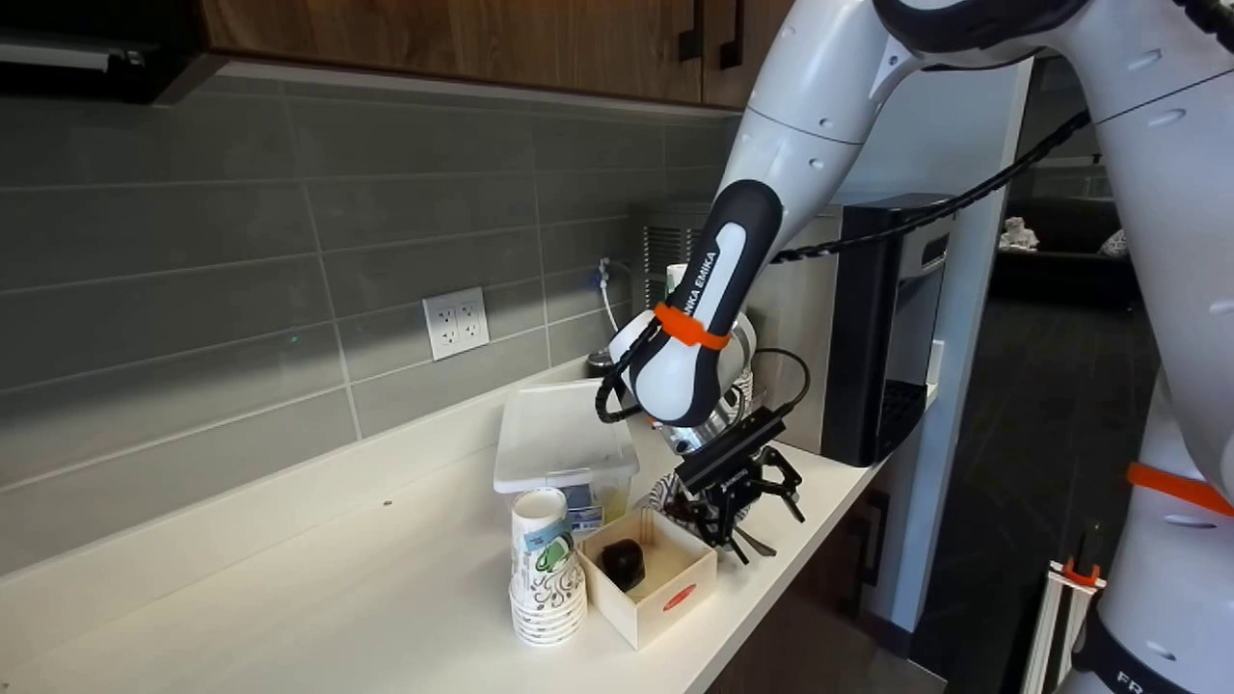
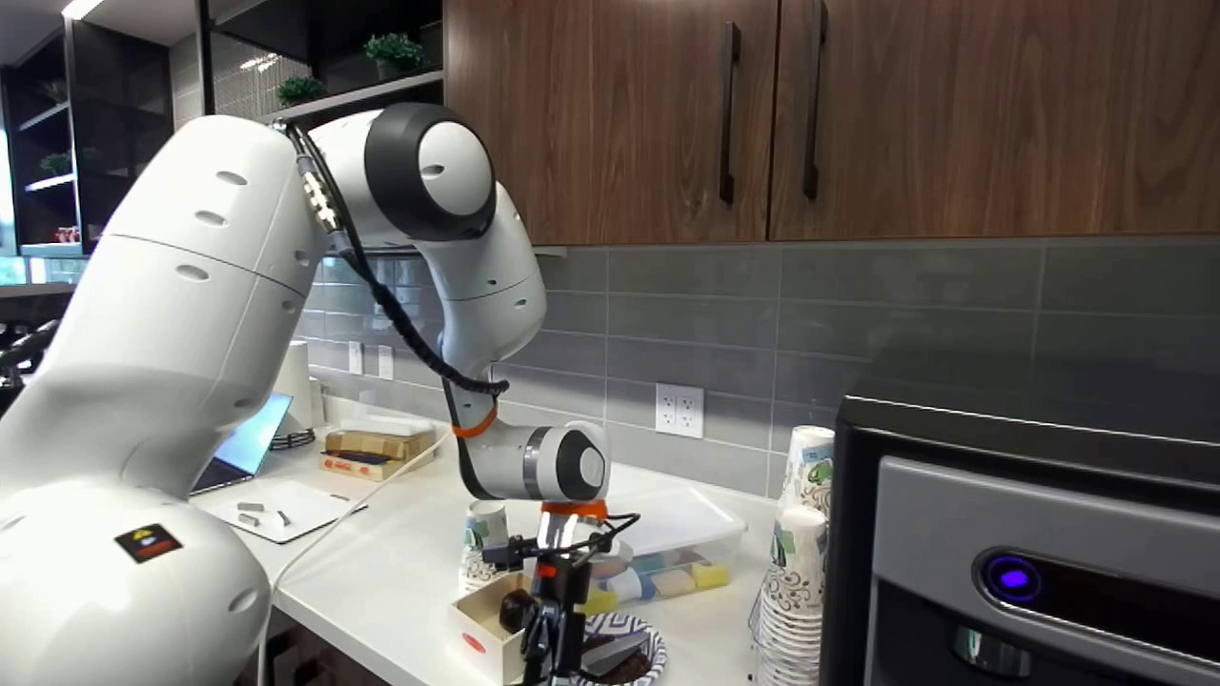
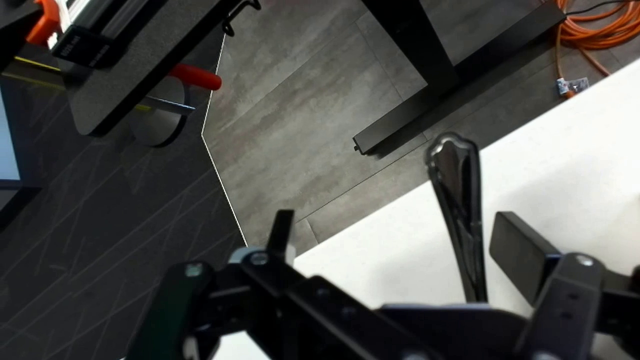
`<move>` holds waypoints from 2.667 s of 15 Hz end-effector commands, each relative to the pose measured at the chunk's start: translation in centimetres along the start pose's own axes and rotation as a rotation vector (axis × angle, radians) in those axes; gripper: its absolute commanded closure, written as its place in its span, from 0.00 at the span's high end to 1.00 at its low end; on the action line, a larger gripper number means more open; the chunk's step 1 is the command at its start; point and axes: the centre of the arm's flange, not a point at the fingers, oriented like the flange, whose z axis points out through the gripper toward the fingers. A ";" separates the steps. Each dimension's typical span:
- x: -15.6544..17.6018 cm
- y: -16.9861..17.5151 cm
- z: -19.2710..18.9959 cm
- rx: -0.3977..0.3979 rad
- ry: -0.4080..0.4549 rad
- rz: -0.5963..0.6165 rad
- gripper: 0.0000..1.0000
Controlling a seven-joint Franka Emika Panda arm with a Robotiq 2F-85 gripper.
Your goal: Use the cake slicer to stir in the bowl
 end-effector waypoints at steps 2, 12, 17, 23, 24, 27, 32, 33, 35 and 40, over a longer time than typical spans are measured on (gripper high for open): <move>0.8 -0.1 -0.1 -0.024 0.015 0.019 0.74; 0.7 -0.4 -0.5 -0.024 0.021 0.019 0.01; 0.6 -0.7 -0.7 -0.029 0.028 0.020 0.01; -0.5 -0.4 -2.8 -0.008 0.013 0.020 0.01; -0.9 -0.2 -3.4 0.002 0.007 0.017 0.01; -2.0 0.9 -6.0 0.055 -0.024 -0.003 0.01; -4.3 4.5 -10.5 0.223 -0.125 -0.058 0.01; -4.3 5.5 -11.1 0.266 -0.154 -0.066 0.01; -4.1 7.5 -11.7 0.354 -0.219 -0.079 0.01; -2.0 10.6 -10.2 0.545 -0.392 -0.118 0.01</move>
